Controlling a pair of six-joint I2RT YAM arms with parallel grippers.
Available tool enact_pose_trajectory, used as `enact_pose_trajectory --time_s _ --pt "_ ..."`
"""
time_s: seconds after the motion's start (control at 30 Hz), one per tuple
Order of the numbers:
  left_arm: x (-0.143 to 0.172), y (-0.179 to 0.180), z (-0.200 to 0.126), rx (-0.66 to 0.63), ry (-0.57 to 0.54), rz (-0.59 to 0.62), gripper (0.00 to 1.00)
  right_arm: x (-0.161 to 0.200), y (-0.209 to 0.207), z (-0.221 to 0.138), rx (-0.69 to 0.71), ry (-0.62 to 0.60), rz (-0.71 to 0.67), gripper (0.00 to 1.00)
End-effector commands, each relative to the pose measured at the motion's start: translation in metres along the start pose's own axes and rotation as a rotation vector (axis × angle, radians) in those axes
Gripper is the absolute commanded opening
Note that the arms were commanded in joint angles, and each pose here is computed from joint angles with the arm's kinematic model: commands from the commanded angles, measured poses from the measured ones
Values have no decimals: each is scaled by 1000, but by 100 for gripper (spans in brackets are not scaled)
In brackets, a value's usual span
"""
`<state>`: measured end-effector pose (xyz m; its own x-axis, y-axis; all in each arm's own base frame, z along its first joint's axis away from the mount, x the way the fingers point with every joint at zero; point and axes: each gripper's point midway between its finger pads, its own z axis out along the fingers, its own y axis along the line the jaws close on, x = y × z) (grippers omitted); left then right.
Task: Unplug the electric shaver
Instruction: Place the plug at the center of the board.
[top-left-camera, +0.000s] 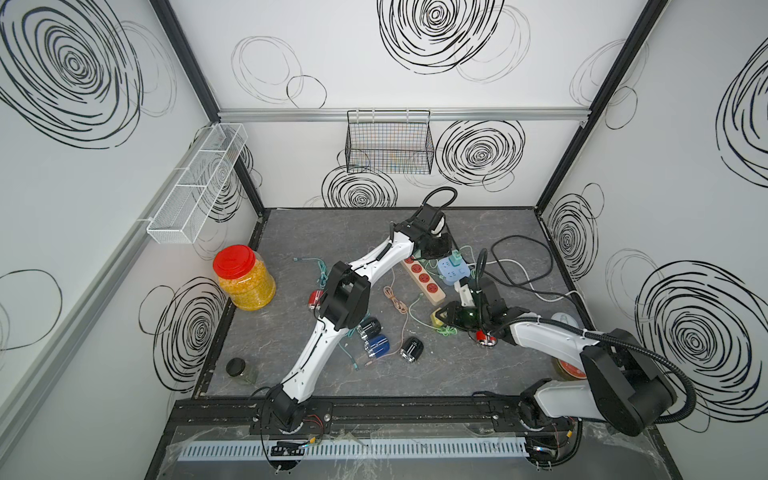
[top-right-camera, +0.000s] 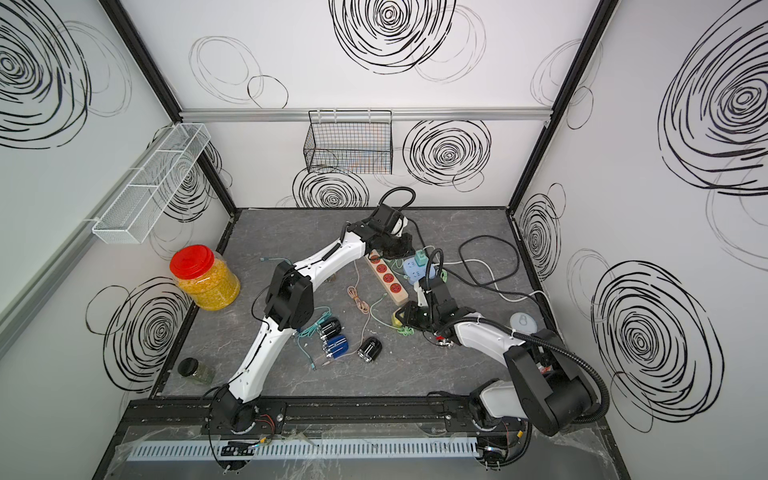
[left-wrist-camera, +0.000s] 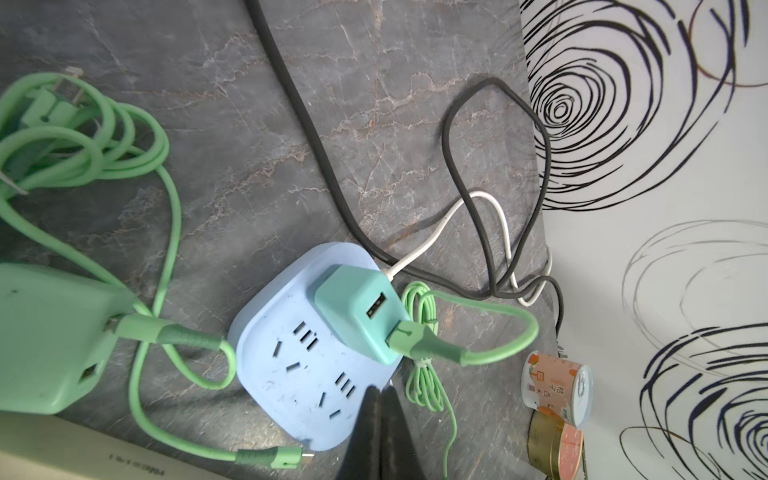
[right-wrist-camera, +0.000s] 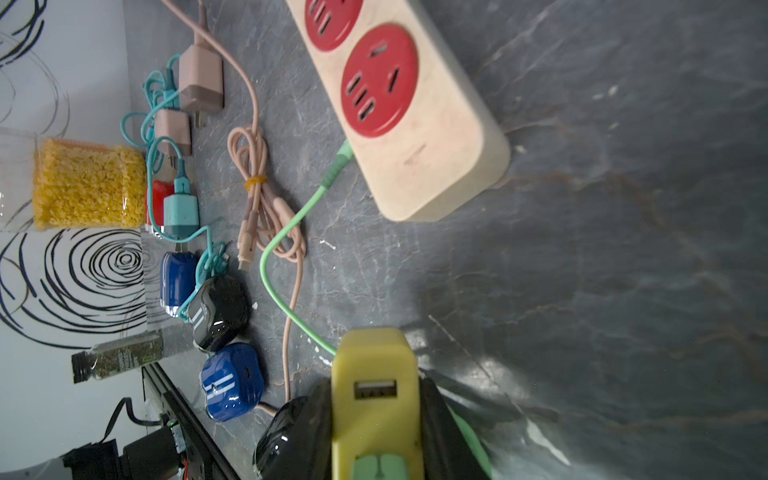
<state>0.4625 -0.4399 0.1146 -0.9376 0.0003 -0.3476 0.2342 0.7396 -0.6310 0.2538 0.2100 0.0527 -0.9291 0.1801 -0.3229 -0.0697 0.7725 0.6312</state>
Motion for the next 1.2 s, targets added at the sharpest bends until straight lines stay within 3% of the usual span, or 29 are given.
enact_pose_trajectory --time_s 0.0,0.1,0.2,0.7,0.97,1.17 --pt "1 -5 -7 -24 -11 52 7 6 -26 0 98 28 16 35" --pt "3 -8 -15 -26 -28 66 7 4 -31 -2 106 29 23 51" --pt "5 -10 -22 -30 -36 74 7 6 -37 -3 146 43 18 60" --pt "3 -18 -48 -53 -75 110 8 4 -51 -44 342 17 7 69" --pt "2 -21 -49 -47 -78 111 9 -14 -56 -68 471 -44 -37 83" --pt "1 -23 -50 -44 -83 110 9 -28 -51 -59 458 -59 -90 83"
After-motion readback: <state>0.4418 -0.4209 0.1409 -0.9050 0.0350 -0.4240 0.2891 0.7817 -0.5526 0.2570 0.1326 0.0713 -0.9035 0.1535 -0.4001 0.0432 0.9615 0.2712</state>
